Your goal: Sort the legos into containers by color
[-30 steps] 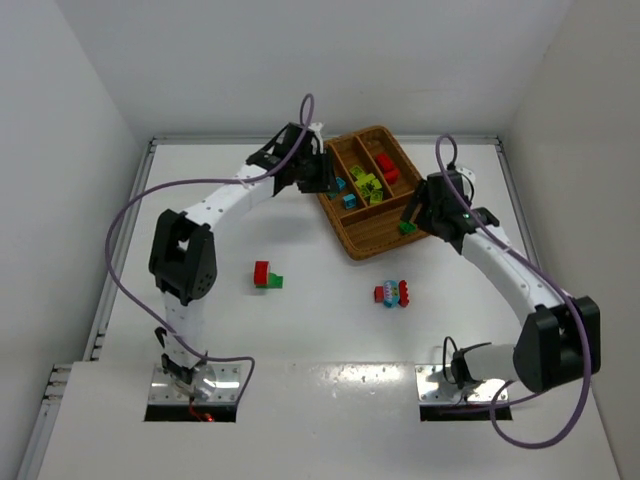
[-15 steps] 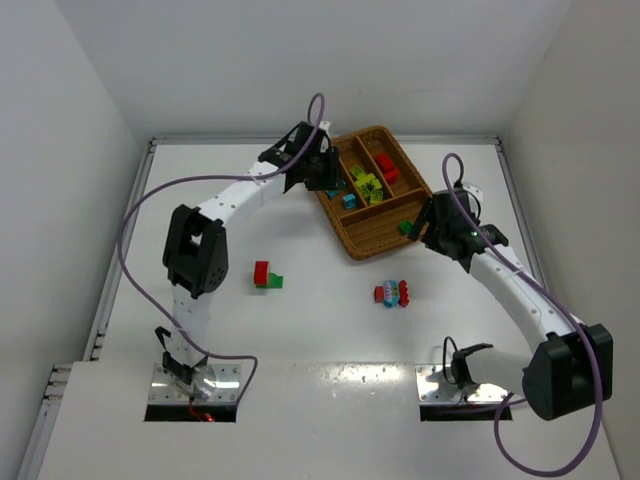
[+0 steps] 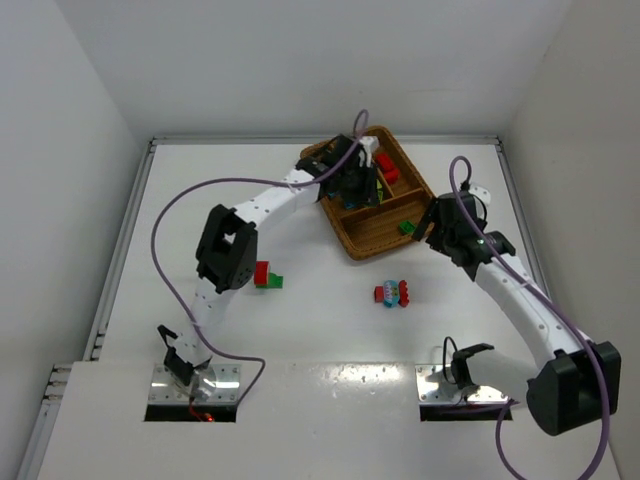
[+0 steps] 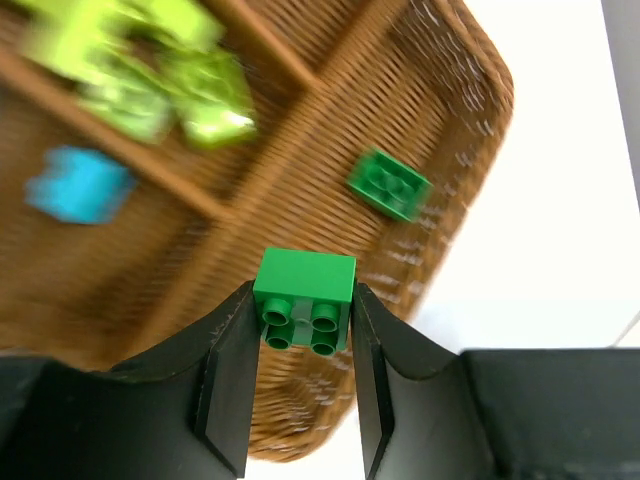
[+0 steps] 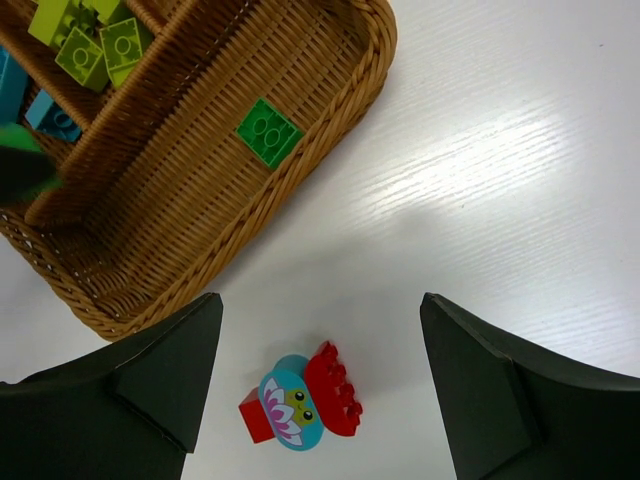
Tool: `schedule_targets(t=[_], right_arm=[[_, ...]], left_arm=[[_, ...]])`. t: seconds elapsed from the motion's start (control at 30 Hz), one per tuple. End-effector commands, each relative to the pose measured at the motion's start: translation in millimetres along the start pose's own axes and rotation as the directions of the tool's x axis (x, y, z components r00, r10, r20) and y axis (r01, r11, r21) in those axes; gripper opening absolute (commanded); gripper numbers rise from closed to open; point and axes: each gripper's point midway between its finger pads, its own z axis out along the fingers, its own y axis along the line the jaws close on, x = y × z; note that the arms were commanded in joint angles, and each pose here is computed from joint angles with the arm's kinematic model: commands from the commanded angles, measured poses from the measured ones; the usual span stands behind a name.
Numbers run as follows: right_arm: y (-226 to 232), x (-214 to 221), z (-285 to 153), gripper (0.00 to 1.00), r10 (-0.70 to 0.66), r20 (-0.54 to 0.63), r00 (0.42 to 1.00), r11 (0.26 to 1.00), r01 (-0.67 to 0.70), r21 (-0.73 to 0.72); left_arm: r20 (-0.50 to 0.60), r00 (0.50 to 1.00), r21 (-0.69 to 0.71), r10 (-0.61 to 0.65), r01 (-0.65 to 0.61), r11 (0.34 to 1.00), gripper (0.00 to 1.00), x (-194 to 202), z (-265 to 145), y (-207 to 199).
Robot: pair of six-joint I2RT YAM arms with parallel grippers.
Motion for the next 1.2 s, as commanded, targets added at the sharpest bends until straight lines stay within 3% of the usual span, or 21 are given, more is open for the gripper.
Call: schedule_targets(t=[0.0,0.13,0.17,0.2,0.23,0.33,0.43,0.5,0.53,0.57,0.6,0.63,0.7,0.73,0.77,0.8,0.87,1.17], right_arm=[[-0.3,-18.7,-8.4,0.81,0.036,0.081,0.996,0.999,-0.035,-0.011],[-4.8,-20.8,-10.7,0.81,0.036,0.094,0.995,0.999,-0.036,0.007],[-7.6,-20.2,-11.5,0.81,0.036,0.101,0.994,0.999,-0.038,0.014],[-10.4,-15.1,-9.3,0.81,0.031,0.090,0.995,0.999,-0.033,0.022],[-10.3,-15.6,-10.0,0.81,0.036,0.100,0.994,0.999,-0.037,0.015],[-3.4,-10.1,-6.9,0.81,0.049,0.084,0.995,0.999,-0.047,-0.026],[7.5,-6.6,-6.2,0.81,0.025,0.066,0.998,0.997,-0.021,-0.073],[13.8,-3.6,-5.5,0.81,-0.002,0.057,0.998,0.993,0.008,-0.114],[16.7,-4.9,-5.7,0.81,0.001,0.060,0.998,0.992,0.007,-0.127],[16.7,-2.0,-7.1,0.81,-0.011,0.056,0.998,0.990,0.019,-0.139],[16.7,-2.0,-7.1,0.81,-0.011,0.056,0.998,0.990,0.019,-0.139],[16.9,3.0,-6.2,0.81,-0.016,0.041,0.999,0.989,0.022,-0.147],[16.5,7.7,-5.2,0.80,-0.020,0.028,0.999,0.988,0.024,-0.151],[16.5,7.7,-5.2,0.80,-0.020,0.027,0.999,0.988,0.024,-0.151],[16.5,7.7,-5.2,0.80,-0.020,0.027,0.999,0.988,0.024,-0.151],[15.8,12.1,-4.2,0.80,-0.024,0.016,1.000,0.988,0.026,-0.154],[17.5,13.4,-4.8,0.80,-0.025,0.009,1.000,0.986,0.026,-0.164],[35.0,18.3,-3.8,0.80,-0.040,-0.003,0.999,0.980,0.038,-0.194]], left_arm=[[-0.043,0.998,0.066,0.050,-0.047,0.997,0.00,18.3,14.6,-27.7],[-0.059,0.997,0.076,0.053,-0.049,0.996,0.00,27.2,30.4,-35.1],[-0.059,0.997,0.094,0.047,-0.041,0.995,0.25,23.2,26.3,-41.6],[-0.084,0.996,0.101,0.043,-0.035,0.994,0.25,30.2,29.4,-40.4],[-0.082,0.996,0.115,0.045,-0.036,0.993,0.62,26.5,25.6,-45.4],[-0.067,0.995,0.098,0.075,-0.069,0.993,0.90,18.7,6.7,-47.7],[-0.036,0.997,0.058,0.074,-0.072,0.996,0.91,6.8,-25.9,-45.3],[0.014,0.999,0.024,0.044,-0.045,0.999,0.84,-10.4,-63.5,-35.1],[-0.008,1.000,-0.059,0.024,-0.024,0.998,0.79,5.2,-67.3,-8.8],[0.055,0.998,-0.097,0.015,-0.010,0.995,0.77,-10.1,-98.4,1.2],[0.032,0.999,-0.165,-0.004,0.009,0.986,0.73,2.5,-92.9,25.6],[0.063,0.998,-0.260,-0.019,0.035,0.965,0.67,10.2,-117.2,48.2],[0.100,0.994,-0.374,-0.053,0.087,0.923,0.67,18.5,-145.5,85.7],[0.121,0.990,-0.466,-0.073,0.121,0.877,0.68,33.1,-168.8,107.7],[0.126,0.989,-0.511,-0.076,0.130,0.850,0.75,40.8,-180.2,120.6],[0.091,0.991,-0.563,-0.099,0.133,0.816,0.90,64.5,-187.2,136.9],[0.102,0.990,-0.608,-0.096,0.139,0.782,0.98,74.9,-204.5,145.1],[-0.010,0.985,-0.699,-0.173,0.116,0.705,1.00,152.5,-191.0,160.9]])
